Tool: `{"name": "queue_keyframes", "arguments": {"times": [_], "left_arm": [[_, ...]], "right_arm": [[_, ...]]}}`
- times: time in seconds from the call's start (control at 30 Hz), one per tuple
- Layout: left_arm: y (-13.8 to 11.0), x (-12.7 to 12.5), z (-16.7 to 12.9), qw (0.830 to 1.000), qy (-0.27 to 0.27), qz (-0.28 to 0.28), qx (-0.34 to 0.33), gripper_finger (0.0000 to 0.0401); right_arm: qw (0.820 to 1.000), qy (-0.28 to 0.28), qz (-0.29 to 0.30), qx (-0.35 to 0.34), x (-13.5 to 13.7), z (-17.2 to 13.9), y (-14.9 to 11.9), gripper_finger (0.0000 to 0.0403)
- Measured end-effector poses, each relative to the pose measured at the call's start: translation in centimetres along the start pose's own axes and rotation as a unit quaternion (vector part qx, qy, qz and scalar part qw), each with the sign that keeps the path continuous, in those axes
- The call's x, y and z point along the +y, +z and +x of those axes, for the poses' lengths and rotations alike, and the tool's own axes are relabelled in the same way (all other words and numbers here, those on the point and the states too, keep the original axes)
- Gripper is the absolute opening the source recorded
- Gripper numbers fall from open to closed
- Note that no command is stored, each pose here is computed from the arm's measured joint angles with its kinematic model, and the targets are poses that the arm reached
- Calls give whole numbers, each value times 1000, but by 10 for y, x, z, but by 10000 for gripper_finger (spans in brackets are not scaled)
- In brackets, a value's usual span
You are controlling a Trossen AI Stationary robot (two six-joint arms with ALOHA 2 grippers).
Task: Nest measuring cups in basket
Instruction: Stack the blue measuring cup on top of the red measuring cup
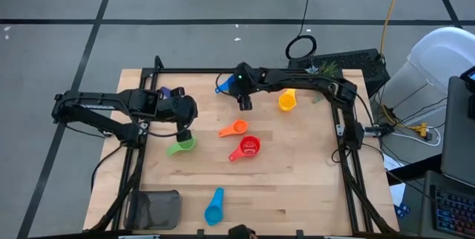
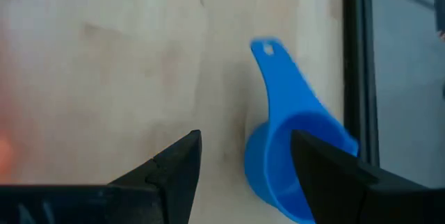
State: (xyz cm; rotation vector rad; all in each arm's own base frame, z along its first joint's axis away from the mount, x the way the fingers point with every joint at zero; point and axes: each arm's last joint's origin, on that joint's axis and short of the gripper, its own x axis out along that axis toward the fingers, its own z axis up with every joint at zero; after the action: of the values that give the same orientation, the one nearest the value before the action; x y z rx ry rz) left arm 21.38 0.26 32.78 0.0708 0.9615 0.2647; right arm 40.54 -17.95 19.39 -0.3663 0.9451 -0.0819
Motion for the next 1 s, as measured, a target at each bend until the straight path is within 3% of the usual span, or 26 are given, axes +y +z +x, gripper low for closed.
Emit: {"name": "queue_keyframes", "arguments": {"times": [0.47, 0.73, 0.87, 1.0], "left_arm": [[0, 0, 0, 1000, 0, -16, 0, 26], [0, 0, 0, 1000, 0, -21, -1, 26], [0, 0, 0, 1000, 0, -26, 2, 26], [-1, 0, 0, 1000, 1, -26, 4, 26]], "right_arm": [[999, 5, 29, 17, -14, 30, -24, 206], [997, 36, 25, 59, -7, 47, -40, 104], [997, 17, 9, 72, -8, 41, -38, 17], [998, -2, -7, 66, -7, 16, -22, 5]]}}
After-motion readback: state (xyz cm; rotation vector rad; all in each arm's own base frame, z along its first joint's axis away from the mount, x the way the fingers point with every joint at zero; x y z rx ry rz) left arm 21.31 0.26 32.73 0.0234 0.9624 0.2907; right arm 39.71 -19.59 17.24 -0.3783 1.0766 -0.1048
